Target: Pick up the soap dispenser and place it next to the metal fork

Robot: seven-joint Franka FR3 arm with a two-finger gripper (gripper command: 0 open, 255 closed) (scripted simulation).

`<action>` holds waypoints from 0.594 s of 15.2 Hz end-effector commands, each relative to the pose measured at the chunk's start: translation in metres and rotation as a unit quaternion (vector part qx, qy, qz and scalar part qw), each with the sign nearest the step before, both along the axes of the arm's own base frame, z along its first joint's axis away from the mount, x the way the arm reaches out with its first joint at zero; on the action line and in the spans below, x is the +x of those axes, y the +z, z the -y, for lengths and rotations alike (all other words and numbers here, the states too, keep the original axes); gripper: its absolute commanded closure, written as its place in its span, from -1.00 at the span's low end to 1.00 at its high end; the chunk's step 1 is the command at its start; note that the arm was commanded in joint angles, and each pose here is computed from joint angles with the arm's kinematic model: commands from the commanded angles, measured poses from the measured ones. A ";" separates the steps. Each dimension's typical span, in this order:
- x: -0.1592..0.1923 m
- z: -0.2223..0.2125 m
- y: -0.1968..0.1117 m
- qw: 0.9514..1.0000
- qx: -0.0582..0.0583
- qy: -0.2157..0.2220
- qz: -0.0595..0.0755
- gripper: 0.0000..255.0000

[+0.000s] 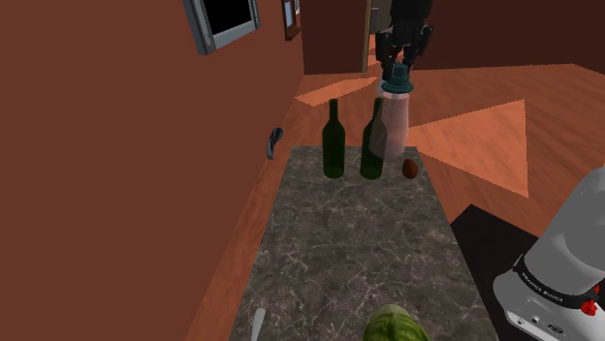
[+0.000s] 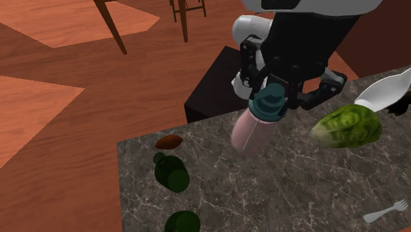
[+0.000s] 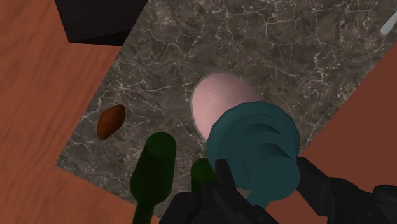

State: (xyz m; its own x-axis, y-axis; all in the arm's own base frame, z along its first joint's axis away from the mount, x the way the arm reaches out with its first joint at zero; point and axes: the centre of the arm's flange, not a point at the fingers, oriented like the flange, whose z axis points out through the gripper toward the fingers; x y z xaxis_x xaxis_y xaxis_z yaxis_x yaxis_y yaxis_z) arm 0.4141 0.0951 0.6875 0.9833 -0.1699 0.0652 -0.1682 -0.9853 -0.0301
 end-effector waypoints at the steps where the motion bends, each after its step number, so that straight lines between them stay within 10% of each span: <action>1: -0.001 -0.002 0.012 1.000 0.000 0.000 0.000 1.00; 9: 0.000 -0.037 0.018 1.000 0.000 0.000 0.000 1.00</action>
